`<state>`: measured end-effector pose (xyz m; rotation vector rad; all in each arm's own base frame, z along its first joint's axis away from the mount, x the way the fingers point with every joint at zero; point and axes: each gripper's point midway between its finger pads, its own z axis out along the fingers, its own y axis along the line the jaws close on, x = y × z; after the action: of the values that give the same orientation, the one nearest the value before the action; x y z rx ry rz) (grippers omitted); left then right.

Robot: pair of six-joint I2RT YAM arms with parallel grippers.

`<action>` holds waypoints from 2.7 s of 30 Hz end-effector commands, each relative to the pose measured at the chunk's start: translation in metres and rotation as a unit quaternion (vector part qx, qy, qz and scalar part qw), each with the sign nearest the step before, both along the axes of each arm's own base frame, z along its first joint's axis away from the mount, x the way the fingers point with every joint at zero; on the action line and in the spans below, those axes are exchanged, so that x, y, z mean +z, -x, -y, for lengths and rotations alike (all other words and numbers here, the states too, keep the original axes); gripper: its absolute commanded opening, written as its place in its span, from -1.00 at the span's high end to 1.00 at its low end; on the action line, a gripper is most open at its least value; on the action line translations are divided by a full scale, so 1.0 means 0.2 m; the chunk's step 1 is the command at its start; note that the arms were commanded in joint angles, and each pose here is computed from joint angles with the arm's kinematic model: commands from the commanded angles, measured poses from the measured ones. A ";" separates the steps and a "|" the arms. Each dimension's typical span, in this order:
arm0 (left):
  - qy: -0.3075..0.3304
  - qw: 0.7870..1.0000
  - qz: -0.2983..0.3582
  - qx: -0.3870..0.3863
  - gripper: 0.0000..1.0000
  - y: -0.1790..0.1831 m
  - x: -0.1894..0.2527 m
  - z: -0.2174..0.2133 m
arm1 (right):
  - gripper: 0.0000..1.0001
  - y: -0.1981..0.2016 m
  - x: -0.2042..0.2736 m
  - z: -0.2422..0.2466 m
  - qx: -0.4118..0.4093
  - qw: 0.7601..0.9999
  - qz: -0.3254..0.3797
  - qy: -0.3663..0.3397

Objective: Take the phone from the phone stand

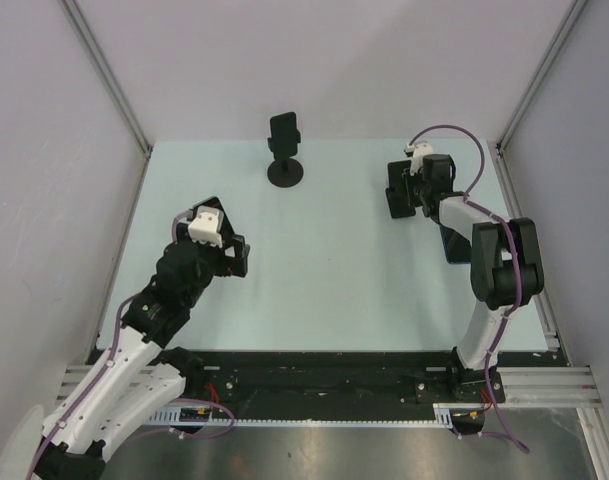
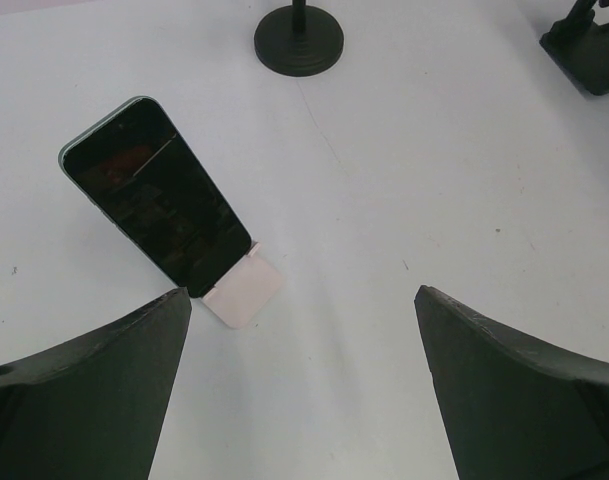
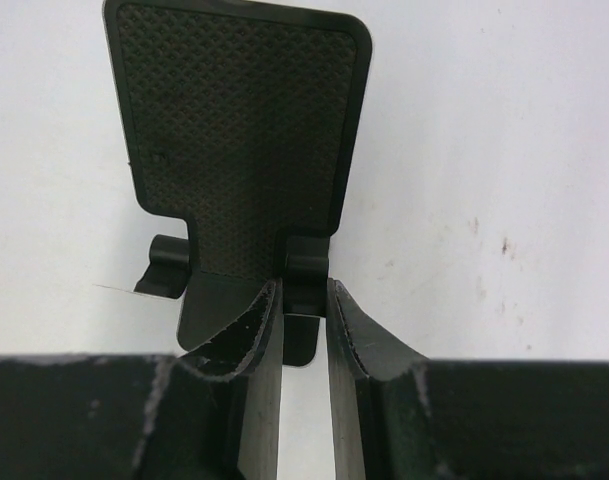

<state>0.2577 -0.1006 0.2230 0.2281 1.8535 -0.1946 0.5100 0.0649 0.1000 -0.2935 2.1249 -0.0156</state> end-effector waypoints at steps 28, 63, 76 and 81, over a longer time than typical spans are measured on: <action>0.101 0.995 -0.014 0.020 -1.00 -0.05 0.09 0.09 | 1.00 -0.19 -0.03 -0.03 -0.039 0.997 0.051 -0.038; 0.073 0.990 0.002 0.124 -1.00 -0.32 0.20 -0.36 | -0.99 0.75 0.75 -0.47 0.089 0.948 0.086 -0.292; 0.118 0.990 -0.043 0.065 -1.00 -0.54 -0.05 -0.53 | -1.00 1.16 0.79 -0.82 0.280 0.904 0.063 -0.316; 0.155 0.986 -0.017 -0.054 -0.97 -0.56 -0.06 -0.47 | -0.99 1.27 0.81 -0.91 0.333 0.887 0.054 -0.315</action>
<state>0.3651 0.0145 0.1907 -0.1457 1.9617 -0.3716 0.2753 0.2320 0.2489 -0.4716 1.7834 0.9465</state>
